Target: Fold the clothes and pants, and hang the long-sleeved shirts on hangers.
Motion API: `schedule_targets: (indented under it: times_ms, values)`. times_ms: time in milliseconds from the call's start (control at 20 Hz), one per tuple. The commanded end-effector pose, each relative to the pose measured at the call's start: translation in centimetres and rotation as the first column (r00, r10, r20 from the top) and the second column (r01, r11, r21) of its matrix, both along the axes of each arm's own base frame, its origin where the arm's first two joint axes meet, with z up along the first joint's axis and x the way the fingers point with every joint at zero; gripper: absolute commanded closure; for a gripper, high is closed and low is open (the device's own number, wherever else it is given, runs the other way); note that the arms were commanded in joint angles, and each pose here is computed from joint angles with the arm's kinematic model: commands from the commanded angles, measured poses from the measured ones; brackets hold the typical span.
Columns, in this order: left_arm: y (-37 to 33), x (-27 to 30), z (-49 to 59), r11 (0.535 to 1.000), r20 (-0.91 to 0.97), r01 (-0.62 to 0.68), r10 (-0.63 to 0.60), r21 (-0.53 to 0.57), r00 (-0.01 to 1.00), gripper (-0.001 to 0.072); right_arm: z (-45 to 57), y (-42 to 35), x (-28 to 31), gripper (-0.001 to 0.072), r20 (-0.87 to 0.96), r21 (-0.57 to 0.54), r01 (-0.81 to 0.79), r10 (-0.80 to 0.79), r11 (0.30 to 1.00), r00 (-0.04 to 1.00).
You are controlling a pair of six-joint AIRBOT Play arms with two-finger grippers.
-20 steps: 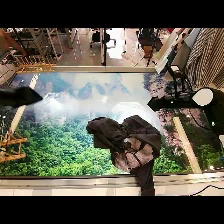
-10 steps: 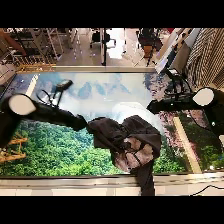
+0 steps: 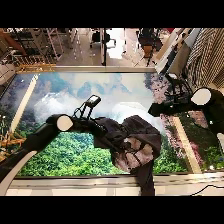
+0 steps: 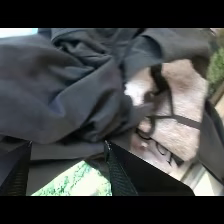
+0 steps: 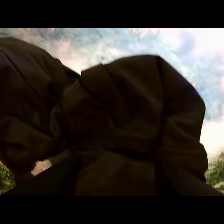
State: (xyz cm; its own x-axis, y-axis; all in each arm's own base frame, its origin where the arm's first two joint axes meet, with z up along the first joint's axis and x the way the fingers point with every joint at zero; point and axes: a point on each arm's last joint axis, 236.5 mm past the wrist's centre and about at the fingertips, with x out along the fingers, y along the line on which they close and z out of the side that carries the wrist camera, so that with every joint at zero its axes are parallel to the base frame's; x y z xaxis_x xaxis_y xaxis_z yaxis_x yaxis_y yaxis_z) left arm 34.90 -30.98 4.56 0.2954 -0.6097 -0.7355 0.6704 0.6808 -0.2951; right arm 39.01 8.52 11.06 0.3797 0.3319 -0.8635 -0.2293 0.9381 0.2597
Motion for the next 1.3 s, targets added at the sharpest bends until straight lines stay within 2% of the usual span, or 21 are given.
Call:
schedule_targets:
  times_ms: [0, 50, 100, 200, 250, 350, 400, 450, 500, 550, 700, 800, 900, 1050, 1100, 1150, 1250]
  values:
    - [-0.9, -0.6, -4.8, 0.999, -0.141, -0.011, 0.015, 0.033, 0.990, 0.0176, -3.7, 0.4, -4.6, 0.0165, -0.273, 0.033, -0.063, 0.070, 0.997, 0.960]
    - [-1.1, -0.8, -5.8, 0.999, -0.164, 0.016, -0.007, 0.052, 0.986, 0.0094, -4.7, 1.4, -5.7, 0.0123, -0.315, 0.072, -0.123, 0.140, 0.990, 0.939]
    - [-1.4, -0.9, -6.5, 0.997, -0.183, 0.044, -0.031, 0.065, 0.983, 0.0008, -5.5, 2.7, -6.6, 0.0123, -0.336, 0.110, -0.168, 0.196, 0.980, 0.921]
    - [-1.9, -0.3, -7.5, 0.995, -0.203, 0.066, -0.049, 0.077, 0.978, -0.0005, -7.8, 4.6, -7.8, 0.0099, -0.340, 0.119, -0.275, 0.299, 0.954, 0.892]
    - [-2.2, 0.2, -7.9, 0.995, -0.206, 0.065, -0.048, 0.078, 0.977, -0.0005, -9.4, 5.1, -8.3, 0.0073, -0.352, 0.091, -0.300, 0.313, 0.950, 0.882]
    - [-2.8, 1.2, -9.1, 0.995, -0.215, 0.057, -0.038, 0.082, 0.976, 0.0008, -12.8, 4.8, -8.3, 0.0083, -0.364, -0.010, -0.320, 0.295, 0.947, 0.883]
    - [-3.0, 2.2, -9.8, 0.997, -0.215, 0.016, 0.001, 0.078, 0.977, 0.0079, -14.1, 4.7, -8.0, 0.0096, -0.362, -0.046, -0.310, 0.273, 0.950, 0.891]
    - [-3.3, 3.6, -10.1, 0.998, -0.178, -0.027, 0.038, 0.064, 0.983, 0.0241, -15.2, 4.5, -7.3, 0.0225, -0.351, -0.076, -0.289, 0.246, 0.954, 0.904]
    - [-3.2, 5.6, -9.7, 0.996, -0.126, -0.084, 0.088, 0.038, 0.988, 0.0506, -15.7, 4.4, -6.4, 0.0453, -0.333, -0.098, -0.247, 0.202, 0.964, 0.921]
    - [-3.1, 7.3, -8.5, 0.992, -0.076, -0.127, 0.128, 0.007, 0.989, 0.0696, -15.6, 4.4, -5.1, 0.0682, -0.288, -0.106, -0.211, 0.173, 0.972, 0.942]
    - [-0.8, 12.3, -0.5, 0.975, 0.059, -0.198, 0.204, -0.098, 0.977, 0.0697, -11.4, 5.5, 0.0, 0.0690, -0.096, -0.096, -0.169, 0.160, 0.981, 0.982]
    - [2.9, 15.5, 7.6, 0.948, 0.155, -0.252, 0.283, -0.194, 0.947, 0.0697, -4.1, 7.0, 5.2, 0.0691, 0.134, -0.055, -0.134, 0.141, 0.989, 0.981]
    - [8.2, 17.5, 16.3, 0.899, 0.222, -0.304, 0.381, -0.314, 0.897, 0.0697, 5.9, 8.3, 9.5, 0.0691, 0.403, 0.006, -0.110, 0.098, 0.994, 0.910]
    - [17.3, 18.0, 26.3, 0.823, 0.305, -0.364, 0.515, -0.436, 0.801, 0.0697, 22.3, 9.4, 11.0, 0.0691, 0.722, 0.109, -0.134, 0.014, 0.985, 0.691]
    - [19.9, 17.5, 28.0, 0.809, 0.310, -0.380, 0.540, -0.449, 0.782, 0.0697, 25.3, 9.8, 10.1, 0.0691, 0.760, 0.118, -0.163, 0.016, 0.980, 0.650]
    - [21.7, 16.6, 28.0, 0.809, 0.289, -0.397, 0.542, -0.433, 0.789, 0.0697, 26.4, 10.3, 8.9, 0.0691, 0.759, 0.113, -0.198, 0.044, 0.974, 0.650]
    - [22.5, 14.0, 23.3, 0.866, 0.156, -0.397, 0.456, -0.305, 0.876, 0.0697, 21.8, 11.3, 6.2, 0.0690, 0.621, 0.053, -0.281, 0.189, 0.958, 0.761]
